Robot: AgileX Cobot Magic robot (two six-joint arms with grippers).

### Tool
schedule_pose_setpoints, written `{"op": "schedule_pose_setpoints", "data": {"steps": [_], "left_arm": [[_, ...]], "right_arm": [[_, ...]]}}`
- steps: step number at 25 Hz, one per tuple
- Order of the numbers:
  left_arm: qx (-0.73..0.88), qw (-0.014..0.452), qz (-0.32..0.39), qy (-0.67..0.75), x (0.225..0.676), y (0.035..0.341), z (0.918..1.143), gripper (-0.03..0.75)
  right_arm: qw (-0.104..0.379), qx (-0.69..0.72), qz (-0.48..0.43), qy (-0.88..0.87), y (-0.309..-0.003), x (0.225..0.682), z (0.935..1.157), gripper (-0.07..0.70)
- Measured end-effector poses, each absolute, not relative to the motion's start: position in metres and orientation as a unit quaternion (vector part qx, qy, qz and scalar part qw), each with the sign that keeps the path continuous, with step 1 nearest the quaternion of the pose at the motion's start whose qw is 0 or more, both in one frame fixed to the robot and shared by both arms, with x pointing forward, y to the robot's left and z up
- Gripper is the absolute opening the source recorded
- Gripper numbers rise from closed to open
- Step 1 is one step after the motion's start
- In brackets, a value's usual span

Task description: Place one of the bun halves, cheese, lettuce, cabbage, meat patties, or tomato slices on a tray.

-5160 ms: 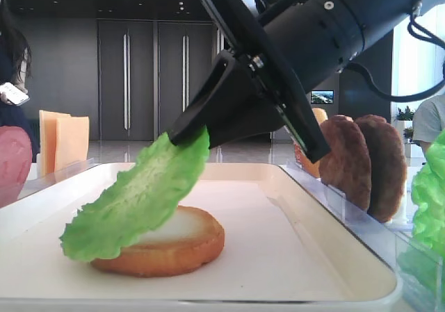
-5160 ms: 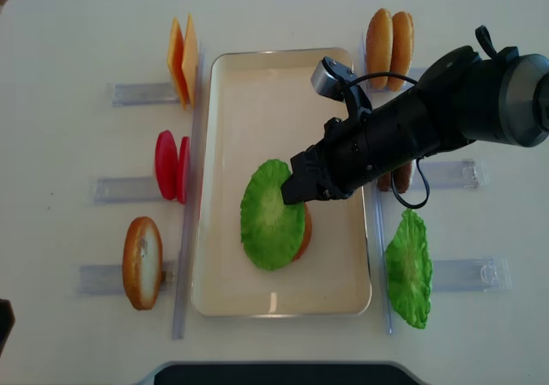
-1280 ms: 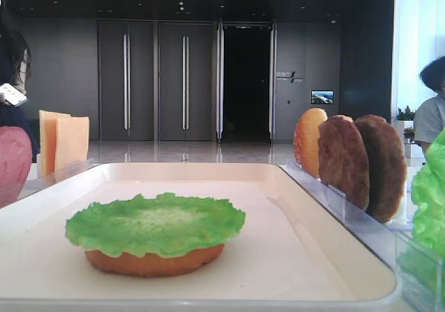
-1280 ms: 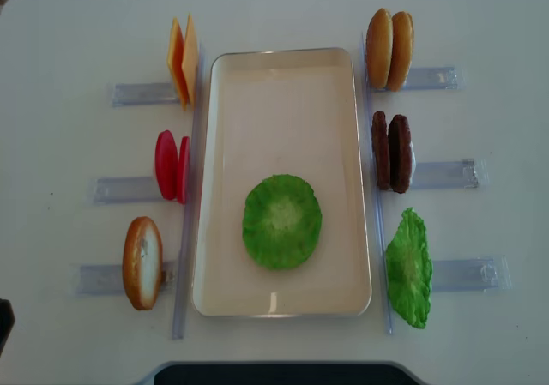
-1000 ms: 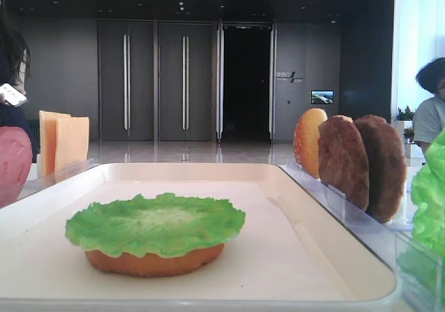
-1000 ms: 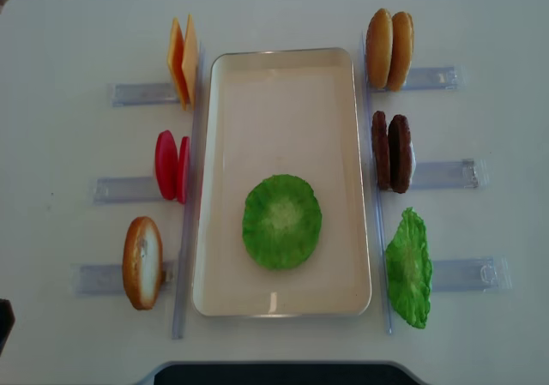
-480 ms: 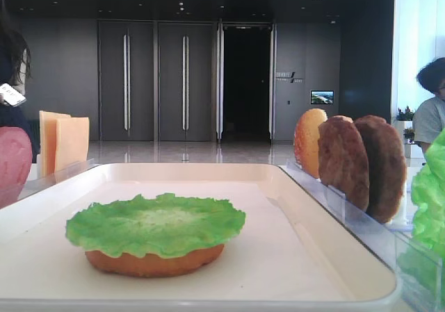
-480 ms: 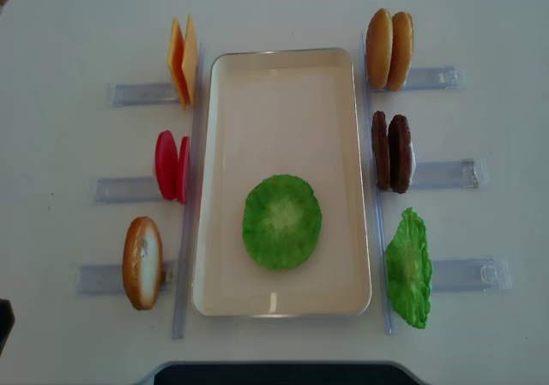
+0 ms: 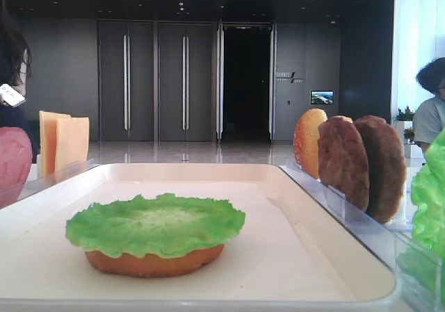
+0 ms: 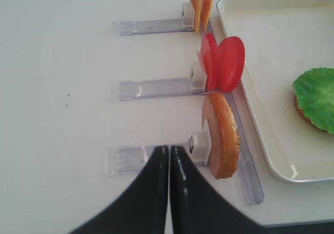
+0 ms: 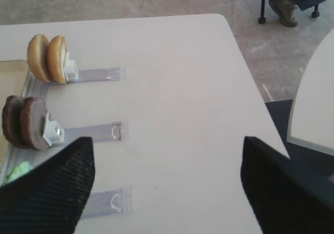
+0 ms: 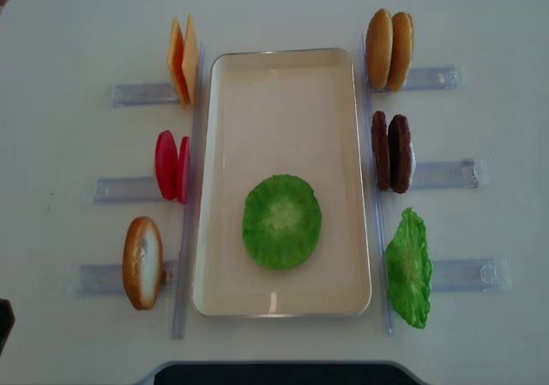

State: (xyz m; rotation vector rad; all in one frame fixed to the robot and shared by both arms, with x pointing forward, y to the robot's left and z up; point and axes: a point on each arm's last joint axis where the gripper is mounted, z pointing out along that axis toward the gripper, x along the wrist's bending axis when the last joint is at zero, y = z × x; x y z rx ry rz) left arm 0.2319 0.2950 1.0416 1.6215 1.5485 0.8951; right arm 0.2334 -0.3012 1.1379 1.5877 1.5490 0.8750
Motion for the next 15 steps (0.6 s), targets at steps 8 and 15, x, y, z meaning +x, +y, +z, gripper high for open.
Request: {"op": "schedule_pose_setpoints", "data": {"steps": [8,15], "left_arm": [[0.627,0.356,0.346,0.600,0.232,0.295,1.042,-0.007],[0.627,0.356,0.346,0.600,0.232,0.295,1.042,-0.007]], "right_arm": [[0.377,0.604,0.366,0.599,-0.298,0.217,1.089,0.569],[0.378,0.603,0.365,0.600,-0.298,0.215,1.072,0.558]]}}
